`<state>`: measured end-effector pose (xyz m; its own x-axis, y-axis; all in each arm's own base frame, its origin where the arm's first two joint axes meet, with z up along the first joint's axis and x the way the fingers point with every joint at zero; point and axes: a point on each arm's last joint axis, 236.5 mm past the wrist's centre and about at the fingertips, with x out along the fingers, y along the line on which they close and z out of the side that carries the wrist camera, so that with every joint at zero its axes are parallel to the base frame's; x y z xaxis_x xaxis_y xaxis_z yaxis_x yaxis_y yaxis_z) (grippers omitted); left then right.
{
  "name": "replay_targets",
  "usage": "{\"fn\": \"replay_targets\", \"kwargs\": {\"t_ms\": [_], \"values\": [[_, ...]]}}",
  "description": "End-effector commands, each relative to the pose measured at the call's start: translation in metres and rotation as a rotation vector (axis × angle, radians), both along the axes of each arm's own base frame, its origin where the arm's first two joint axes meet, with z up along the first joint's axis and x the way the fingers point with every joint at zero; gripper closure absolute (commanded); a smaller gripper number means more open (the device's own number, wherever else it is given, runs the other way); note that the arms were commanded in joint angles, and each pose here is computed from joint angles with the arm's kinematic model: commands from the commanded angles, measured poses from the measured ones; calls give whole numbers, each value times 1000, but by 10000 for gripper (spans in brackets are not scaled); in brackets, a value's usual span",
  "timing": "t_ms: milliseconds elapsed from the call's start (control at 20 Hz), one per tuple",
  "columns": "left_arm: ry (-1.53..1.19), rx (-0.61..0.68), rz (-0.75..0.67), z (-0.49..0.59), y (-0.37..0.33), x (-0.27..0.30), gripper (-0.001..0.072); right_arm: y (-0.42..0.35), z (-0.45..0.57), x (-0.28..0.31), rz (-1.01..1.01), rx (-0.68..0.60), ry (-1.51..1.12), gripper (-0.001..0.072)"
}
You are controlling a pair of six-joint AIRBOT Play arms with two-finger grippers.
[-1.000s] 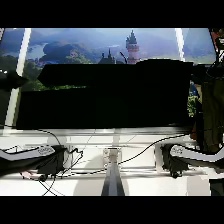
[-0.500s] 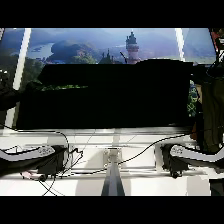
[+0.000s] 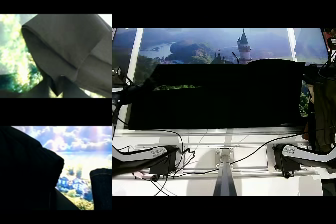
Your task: Fold the clothes and pants, and hang the long-sleeved shirts on hangers.
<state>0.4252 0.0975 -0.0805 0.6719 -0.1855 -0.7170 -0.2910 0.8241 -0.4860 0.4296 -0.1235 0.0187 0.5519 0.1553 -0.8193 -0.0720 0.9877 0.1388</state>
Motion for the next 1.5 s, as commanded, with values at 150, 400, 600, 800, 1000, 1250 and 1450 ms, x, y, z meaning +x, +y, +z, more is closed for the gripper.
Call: {"fn": "replay_targets", "kwargs": {"t_ms": [150,400,600,800,1000,1250,1450], "values": [[-1,-29,84,3,-1,10,698,0,0,0,1,-3,0,696],[-153,-45,137,72,18,58,700,-3,2,3,-6,-10,-12,696],[-375,-5,169,183,46,105,701,-10,11,17,-48,-20,-81,696],[-445,-11,270,231,89,105,700,-19,16,24,-72,-46,-116,696],[-222,73,212,179,108,69,699,-18,15,24,-72,-43,-114,696],[97,189,41,100,108,24,698,-5,1,26,-43,-26,-83,696],[85,199,67,91,117,31,698,2,-2,33,-32,-30,-92,696]]}}
